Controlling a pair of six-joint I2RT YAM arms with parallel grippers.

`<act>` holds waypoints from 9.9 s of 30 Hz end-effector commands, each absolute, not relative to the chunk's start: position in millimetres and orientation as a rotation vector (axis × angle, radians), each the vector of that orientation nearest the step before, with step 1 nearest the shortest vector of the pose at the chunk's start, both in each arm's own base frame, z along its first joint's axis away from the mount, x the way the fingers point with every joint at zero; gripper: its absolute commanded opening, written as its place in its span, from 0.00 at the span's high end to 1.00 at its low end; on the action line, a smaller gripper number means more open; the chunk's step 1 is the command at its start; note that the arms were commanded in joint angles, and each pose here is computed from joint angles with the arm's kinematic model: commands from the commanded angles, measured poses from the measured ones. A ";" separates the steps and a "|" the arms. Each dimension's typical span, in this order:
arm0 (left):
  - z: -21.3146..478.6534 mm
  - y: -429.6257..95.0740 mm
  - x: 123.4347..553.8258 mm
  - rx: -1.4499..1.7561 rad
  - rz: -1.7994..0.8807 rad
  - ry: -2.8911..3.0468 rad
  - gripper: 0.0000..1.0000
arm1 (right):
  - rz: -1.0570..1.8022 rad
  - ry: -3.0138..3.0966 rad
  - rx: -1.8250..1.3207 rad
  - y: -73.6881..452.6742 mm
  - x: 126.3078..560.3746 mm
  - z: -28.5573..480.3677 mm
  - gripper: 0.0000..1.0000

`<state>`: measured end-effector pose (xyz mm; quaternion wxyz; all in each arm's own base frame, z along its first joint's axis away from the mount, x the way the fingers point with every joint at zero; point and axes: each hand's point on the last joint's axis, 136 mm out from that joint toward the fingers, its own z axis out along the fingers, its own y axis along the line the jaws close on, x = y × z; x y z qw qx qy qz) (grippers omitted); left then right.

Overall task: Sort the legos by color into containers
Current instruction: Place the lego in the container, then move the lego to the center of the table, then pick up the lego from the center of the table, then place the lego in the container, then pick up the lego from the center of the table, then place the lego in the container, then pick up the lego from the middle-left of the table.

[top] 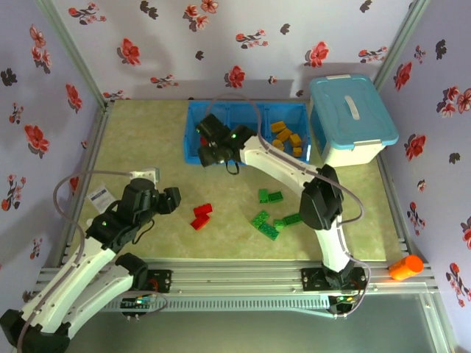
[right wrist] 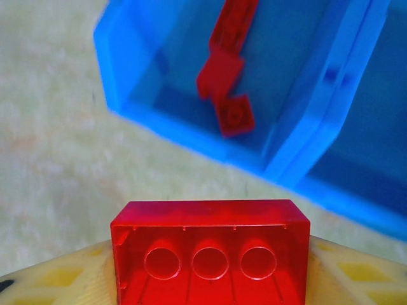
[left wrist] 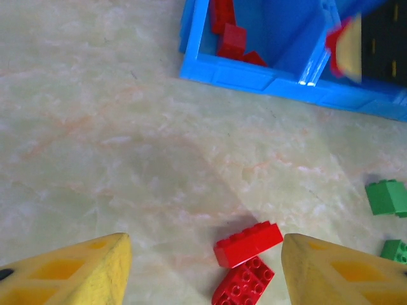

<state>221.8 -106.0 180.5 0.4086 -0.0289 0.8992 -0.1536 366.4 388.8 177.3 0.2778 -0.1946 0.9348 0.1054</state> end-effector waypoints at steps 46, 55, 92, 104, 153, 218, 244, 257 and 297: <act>49.5 -176.1 187.5 0.238 -0.170 2.717 0.33 | 0.469 2.401 -0.276 299.9 337.9 203.8 0.06; 30.3 -189.8 192.3 0.285 -0.147 2.764 0.33 | 0.488 2.451 -0.223 289.4 323.4 172.8 0.06; 30.4 -238.1 217.9 0.306 -0.260 2.743 0.39 | 0.488 2.458 -0.153 266.1 303.2 160.9 0.06; 29.2 -228.5 238.4 0.226 -0.251 2.731 0.45 | 0.485 2.459 -0.139 260.5 299.1 159.0 0.07; 188.2 -180.8 411.5 0.007 -0.276 2.391 0.85 | 0.370 2.533 0.012 187.9 241.4 112.5 0.11; 181.7 -137.1 241.4 -0.007 -0.505 2.227 0.29 | -0.021 2.759 -0.237 269.8 282.3 60.5 0.73; 143.1 -155.7 194.2 0.067 -0.529 2.311 0.31 | 0.063 2.655 -0.152 266.4 446.9 138.1 0.70; 152.3 -182.0 195.9 0.198 -0.471 2.313 0.32 | 0.093 2.631 -0.115 272.8 472.4 151.1 0.31; 56.1 -401.2 180.7 0.988 -0.416 2.575 0.34 | 0.269 2.284 0.290 108.4 294.3 195.1 0.22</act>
